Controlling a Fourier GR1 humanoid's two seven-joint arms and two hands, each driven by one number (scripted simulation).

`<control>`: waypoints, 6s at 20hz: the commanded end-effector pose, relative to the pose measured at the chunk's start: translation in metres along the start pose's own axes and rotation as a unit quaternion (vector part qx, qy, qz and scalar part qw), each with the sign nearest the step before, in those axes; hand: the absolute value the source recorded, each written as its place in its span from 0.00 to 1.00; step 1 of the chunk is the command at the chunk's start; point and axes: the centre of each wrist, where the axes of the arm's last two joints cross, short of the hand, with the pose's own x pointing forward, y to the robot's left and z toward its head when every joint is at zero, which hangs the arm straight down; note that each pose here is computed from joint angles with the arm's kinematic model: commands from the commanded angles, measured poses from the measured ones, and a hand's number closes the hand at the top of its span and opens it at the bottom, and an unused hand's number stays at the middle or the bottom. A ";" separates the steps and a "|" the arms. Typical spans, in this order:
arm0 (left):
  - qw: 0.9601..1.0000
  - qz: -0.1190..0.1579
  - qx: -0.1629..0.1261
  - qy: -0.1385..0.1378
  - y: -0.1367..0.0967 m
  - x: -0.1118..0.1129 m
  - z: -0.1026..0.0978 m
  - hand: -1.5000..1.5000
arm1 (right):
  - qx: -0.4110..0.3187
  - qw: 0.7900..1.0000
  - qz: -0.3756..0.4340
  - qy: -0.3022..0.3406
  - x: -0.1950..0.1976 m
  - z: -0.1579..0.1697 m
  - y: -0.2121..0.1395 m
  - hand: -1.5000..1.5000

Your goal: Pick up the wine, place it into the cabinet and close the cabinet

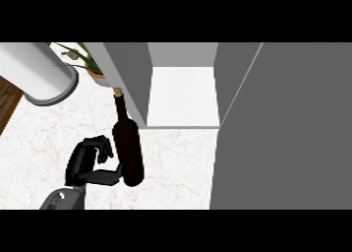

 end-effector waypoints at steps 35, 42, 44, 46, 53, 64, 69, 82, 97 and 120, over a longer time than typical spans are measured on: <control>0.986 -0.155 0.026 0.055 -0.154 0.077 -0.112 1.00 | 0.017 0.999 -0.027 -0.029 0.010 0.019 -0.011 0.00; 0.980 -0.178 0.044 0.079 -0.151 0.076 -0.121 1.00 | 0.019 0.999 -0.032 -0.033 0.008 0.011 -0.008 0.00; 0.978 -0.182 0.054 0.089 -0.149 0.072 -0.120 1.00 | 0.027 0.998 -0.038 -0.034 0.005 0.009 -0.006 0.00; 0.975 -0.190 0.061 0.100 -0.142 0.061 -0.112 1.00 | 0.025 0.998 -0.038 -0.039 0.007 0.013 -0.004 0.00; 0.974 -0.172 0.106 0.100 -0.138 0.072 -0.123 1.00 | 0.034 0.998 -0.040 -0.035 0.005 0.009 -0.003 0.00; 0.972 -0.155 0.154 0.081 -0.139 0.083 -0.130 1.00 | 0.045 0.998 -0.036 -0.032 0.003 0.010 -0.004 0.00; 0.957 -0.250 0.144 0.022 -0.134 0.085 -0.136 1.00 | 0.064 0.997 -0.040 -0.033 -0.001 0.009 -0.002 0.00; 0.948 -0.288 0.133 0.008 -0.168 0.086 -0.127 1.00 | 0.064 0.996 -0.048 -0.037 -0.006 0.009 -0.005 0.00; 0.911 -0.367 0.180 0.056 -0.161 0.080 -0.140 0.00 | 0.070 0.996 -0.039 -0.032 -0.008 0.012 -0.009 0.00; 0.938 -0.299 0.170 0.030 -0.161 0.111 -0.184 0.00 | 0.092 0.994 -0.049 -0.036 0.003 0.020 -0.008 0.00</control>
